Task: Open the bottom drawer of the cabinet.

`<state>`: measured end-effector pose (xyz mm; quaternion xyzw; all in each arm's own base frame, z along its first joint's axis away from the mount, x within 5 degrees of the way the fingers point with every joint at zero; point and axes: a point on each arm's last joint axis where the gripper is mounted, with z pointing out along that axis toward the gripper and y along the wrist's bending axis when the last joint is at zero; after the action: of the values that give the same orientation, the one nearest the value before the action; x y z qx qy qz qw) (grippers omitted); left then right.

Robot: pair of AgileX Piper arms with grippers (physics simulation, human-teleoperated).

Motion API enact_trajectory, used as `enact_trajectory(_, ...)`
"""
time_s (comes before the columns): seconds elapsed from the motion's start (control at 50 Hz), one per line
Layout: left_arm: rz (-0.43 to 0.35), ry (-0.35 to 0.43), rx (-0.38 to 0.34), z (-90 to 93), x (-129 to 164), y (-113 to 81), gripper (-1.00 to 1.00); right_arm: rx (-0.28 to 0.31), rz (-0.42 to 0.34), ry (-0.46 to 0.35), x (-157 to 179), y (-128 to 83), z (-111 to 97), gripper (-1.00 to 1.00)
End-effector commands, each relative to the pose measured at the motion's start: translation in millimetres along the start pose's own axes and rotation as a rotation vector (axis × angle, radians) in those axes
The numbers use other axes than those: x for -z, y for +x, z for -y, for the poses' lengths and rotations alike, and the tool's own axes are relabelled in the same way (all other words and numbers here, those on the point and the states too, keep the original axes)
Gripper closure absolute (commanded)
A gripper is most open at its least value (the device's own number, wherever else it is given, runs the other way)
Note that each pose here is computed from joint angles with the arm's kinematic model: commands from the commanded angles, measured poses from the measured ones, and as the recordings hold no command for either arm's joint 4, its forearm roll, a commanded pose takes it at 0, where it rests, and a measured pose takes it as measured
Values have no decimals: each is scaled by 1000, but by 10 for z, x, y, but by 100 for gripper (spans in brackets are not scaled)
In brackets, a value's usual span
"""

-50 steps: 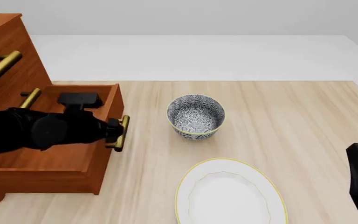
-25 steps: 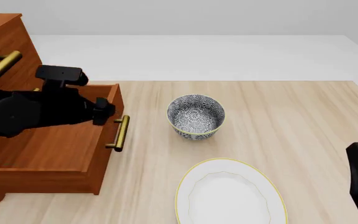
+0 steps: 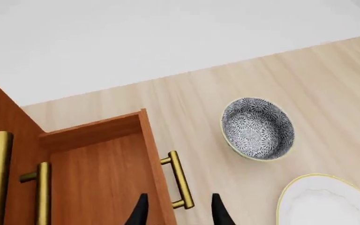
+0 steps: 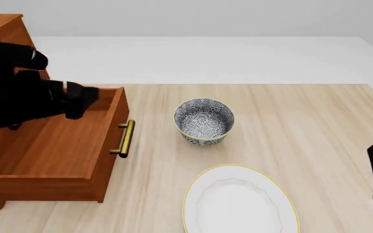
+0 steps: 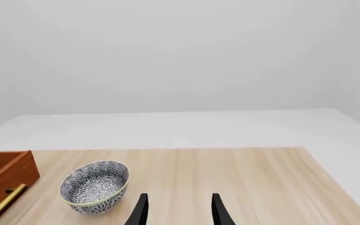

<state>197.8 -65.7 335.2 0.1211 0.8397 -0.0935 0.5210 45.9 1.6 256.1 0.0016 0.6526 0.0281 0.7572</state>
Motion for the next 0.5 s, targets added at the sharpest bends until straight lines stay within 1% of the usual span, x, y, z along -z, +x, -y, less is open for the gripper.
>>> enact_trajectory(0.02, 100, 47, -47, 79, 441, 51, -100, 12, 10, -28, 30, -150, -17, -100)
enact_trajectory(0.04, 103, 59, -44, 100, 459, 53, -100, 12, 12, -31, 33, -164, -19, -100)
enact_trajectory(0.1, 142, 73, -72, 114, 624, 54, -100, 24, 17, -50, 60, -270, -29, -100)
enact_trajectory(0.12, 134, 81, -61, 123, 635, 65, -100, 24, 19, -53, 69, -300, -30, -100)
enact_trajectory(0.16, 165, 88, -79, 126, 746, 64, -100, 34, 22, -62, 94, -380, -35, -100)
enact_trajectory(0.2, 168, 94, -64, 128, 795, 79, -100, 36, 27, -69, 122, -462, -37, -100)
enact_trajectory(0.22, 175, 94, -74, 124, 831, 99, -100, 32, 33, -68, 143, -523, -37, -100)
enact_trajectory(0.28, 179, 99, -73, 125, 863, 134, -100, 48, 35, -77, 174, -595, -39, -100)
enact_trajectory(0.3, 185, 101, -75, 121, 900, 168, -100, 52, 37, -80, 205, -667, -39, -100)
enact_trajectory(0.34, 187, 112, -73, 131, 924, 193, -100, 61, 34, -86, 227, -708, -39, -100)
enact_trajectory(0.36, 192, 113, -75, 127, 956, 208, -100, 61, 37, -92, 254, -762, -39, -100)
enact_trajectory(0.4, 209, 122, -90, 131, 1021, 215, -100, 64, 31, -93, 279, -805, -38, -100)
enact_trajectory(0.44, 213, 132, -76, 131, 1080, 230, -100, 78, 26, -101, 305, -844, -37, -100)
enact_trajectory(0.48, 220, 140, -90, 133, 1122, 248, -100, 84, 23, -104, 330, -884, -35, -100)
enact_trajectory(0.5, 220, 140, -83, 127, 1153, 269, -100, 84, 21, -108, 354, -921, -33, -100)
